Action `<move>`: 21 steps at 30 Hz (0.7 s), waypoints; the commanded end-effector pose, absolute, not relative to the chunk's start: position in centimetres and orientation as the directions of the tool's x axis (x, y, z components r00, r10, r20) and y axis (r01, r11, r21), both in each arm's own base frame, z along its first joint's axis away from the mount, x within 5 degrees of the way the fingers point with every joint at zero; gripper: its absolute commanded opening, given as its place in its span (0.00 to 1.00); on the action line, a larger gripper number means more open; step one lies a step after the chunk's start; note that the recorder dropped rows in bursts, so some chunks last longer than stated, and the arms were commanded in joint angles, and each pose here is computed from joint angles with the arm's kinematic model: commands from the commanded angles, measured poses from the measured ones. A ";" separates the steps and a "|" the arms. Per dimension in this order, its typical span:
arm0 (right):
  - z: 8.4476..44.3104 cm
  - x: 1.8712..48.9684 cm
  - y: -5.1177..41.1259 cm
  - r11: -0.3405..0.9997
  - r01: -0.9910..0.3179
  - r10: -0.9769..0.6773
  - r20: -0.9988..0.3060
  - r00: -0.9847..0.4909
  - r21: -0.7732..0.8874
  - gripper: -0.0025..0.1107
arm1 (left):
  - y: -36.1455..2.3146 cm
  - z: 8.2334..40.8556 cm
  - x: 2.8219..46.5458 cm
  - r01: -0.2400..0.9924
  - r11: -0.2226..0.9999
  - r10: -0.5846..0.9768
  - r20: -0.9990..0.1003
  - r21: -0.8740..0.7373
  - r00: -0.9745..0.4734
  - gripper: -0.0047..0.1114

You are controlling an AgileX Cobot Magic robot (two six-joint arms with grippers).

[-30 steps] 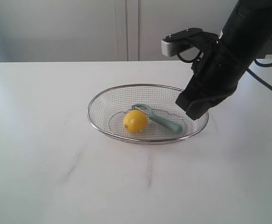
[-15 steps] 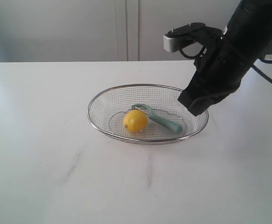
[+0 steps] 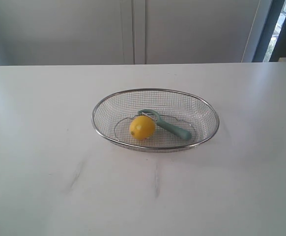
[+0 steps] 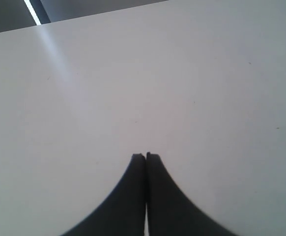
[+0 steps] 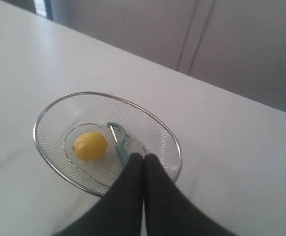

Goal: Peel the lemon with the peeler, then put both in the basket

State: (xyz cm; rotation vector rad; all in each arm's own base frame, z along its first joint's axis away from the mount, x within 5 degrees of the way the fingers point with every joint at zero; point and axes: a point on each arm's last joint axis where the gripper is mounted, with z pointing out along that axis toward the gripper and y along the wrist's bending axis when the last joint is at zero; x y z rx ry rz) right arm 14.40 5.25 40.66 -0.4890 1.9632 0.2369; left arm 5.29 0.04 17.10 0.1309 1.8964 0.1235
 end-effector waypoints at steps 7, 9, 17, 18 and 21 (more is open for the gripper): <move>33.1 7.9 2.1 0.972 -0.204 0.046 -0.950 -0.307 0.113 0.02 | 0.0 17.0 5.3 0.026 0.989 0.149 -0.936 0.148 -0.318 0.05; 31.0 7.2 1.9 0.975 -0.192 0.049 -0.947 -0.319 0.115 0.02 | 0.0 17.0 5.3 0.026 0.989 0.149 -0.936 0.148 -0.318 0.05; 24.6 5.3 1.3 0.984 -0.142 0.089 -0.984 -0.156 0.112 0.02 | 0.0 17.0 5.3 0.026 0.989 0.149 -0.936 0.148 -0.318 0.05; 24.1 5.1 1.1 0.985 -0.130 0.094 -0.988 -0.120 0.110 0.02 | 0.0 17.0 5.3 0.026 0.989 0.149 -0.936 0.148 -0.318 0.05; 22.7 4.9 0.8 0.991 -0.073 0.102 -0.990 -0.095 0.109 0.02 | 0.0 17.0 5.3 0.026 0.989 0.149 -0.936 0.148 -0.318 0.05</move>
